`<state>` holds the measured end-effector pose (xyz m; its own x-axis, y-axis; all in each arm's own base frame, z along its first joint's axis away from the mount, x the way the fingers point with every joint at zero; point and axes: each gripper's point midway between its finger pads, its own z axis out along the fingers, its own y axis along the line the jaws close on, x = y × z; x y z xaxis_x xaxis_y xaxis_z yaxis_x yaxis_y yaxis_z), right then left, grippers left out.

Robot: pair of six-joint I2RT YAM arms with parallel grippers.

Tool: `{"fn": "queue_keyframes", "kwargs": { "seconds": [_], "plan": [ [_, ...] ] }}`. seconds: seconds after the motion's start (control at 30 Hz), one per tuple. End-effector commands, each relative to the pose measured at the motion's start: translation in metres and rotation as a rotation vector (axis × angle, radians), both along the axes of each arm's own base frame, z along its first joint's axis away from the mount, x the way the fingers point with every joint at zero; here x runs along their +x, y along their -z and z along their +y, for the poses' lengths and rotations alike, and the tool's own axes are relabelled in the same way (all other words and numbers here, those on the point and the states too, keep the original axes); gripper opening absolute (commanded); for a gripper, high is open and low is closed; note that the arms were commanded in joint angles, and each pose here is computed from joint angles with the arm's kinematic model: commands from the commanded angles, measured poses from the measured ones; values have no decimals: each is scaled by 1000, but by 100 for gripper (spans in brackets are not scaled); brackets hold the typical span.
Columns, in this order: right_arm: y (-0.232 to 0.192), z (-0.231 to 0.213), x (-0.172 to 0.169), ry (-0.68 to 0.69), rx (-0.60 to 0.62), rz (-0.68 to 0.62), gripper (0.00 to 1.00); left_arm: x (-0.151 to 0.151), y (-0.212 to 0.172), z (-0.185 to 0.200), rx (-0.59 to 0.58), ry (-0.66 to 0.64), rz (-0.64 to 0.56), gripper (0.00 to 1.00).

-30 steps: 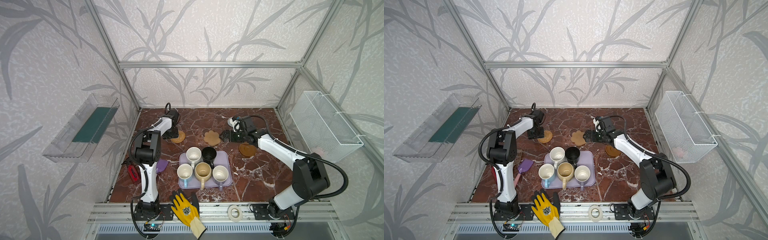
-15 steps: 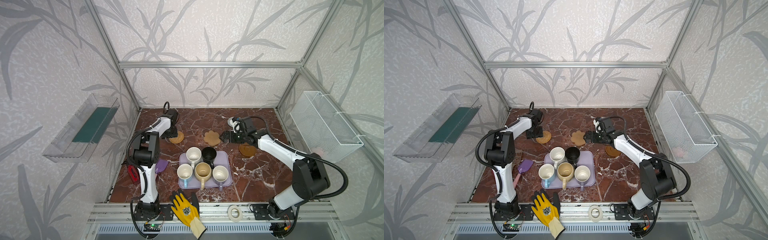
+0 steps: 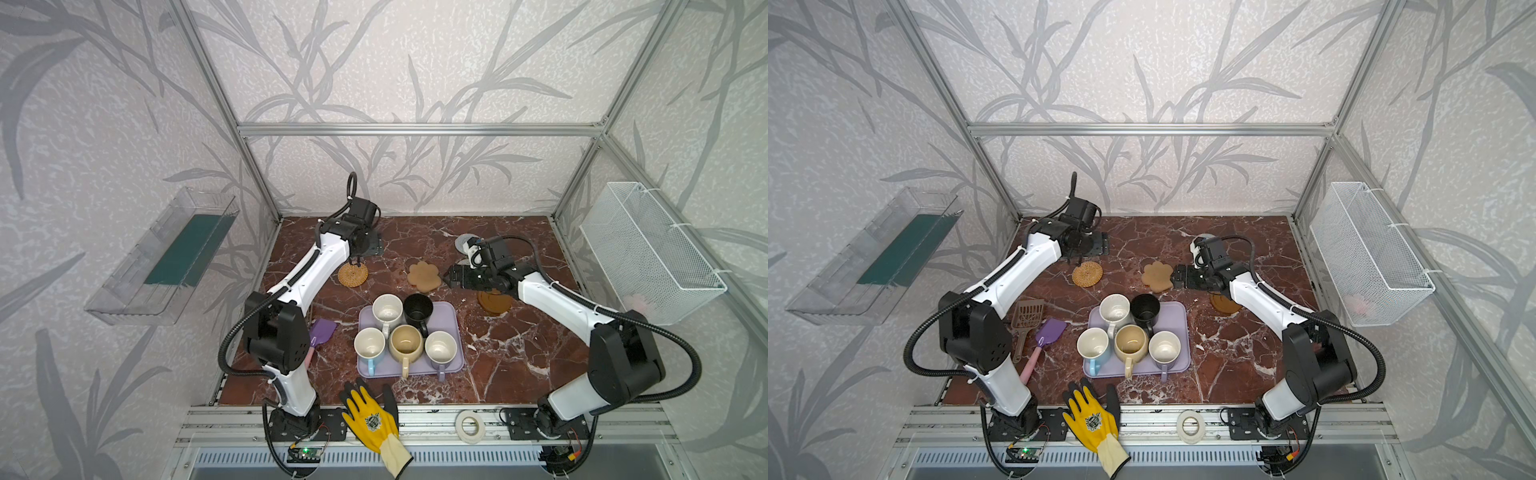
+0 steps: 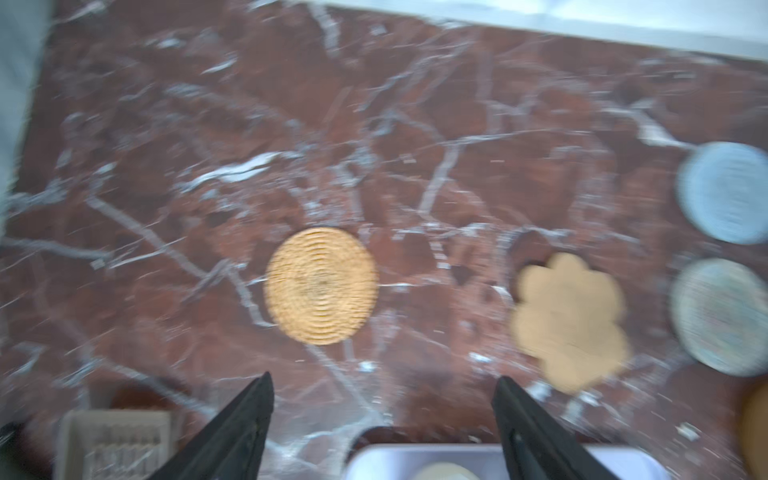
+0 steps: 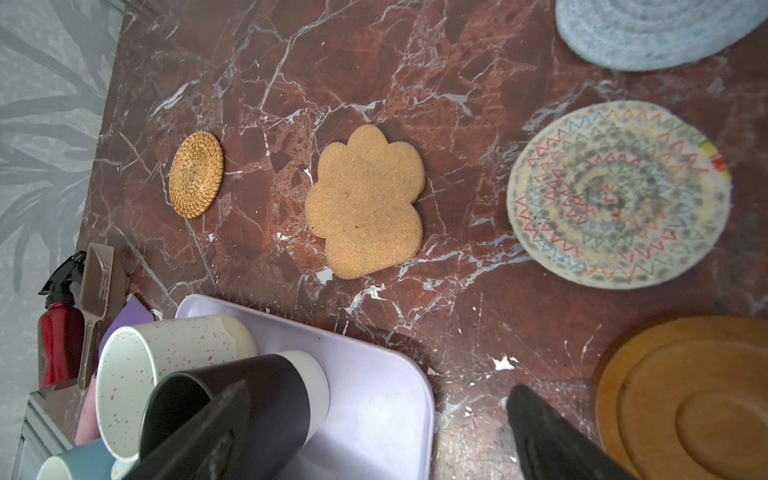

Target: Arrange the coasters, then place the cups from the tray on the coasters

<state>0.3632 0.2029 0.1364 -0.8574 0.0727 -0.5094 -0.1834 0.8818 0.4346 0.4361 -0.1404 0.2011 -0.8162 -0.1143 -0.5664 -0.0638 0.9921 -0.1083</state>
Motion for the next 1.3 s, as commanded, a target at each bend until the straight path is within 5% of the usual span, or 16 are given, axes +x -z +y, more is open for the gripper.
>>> {"fn": "queue_keyframes", "kwargs": {
  "seconds": [0.0, 0.17, 0.67, 1.27],
  "plan": [
    [-4, -5, 1, 7, -31, -16, 95, -8, -1, -33, -132, 42, 19, 85],
    [4, 0, 3, 8, -21, 34, 93, -10, 26, -78, -116, 116, 78, 87],
    [42, 25, 25, -22, 23, 125, 77, 21, 111, -121, -68, 165, 213, 91],
    [61, 16, 25, 9, 1, 141, 65, 35, 172, -129, 99, 231, 327, 69]
  ]
}}
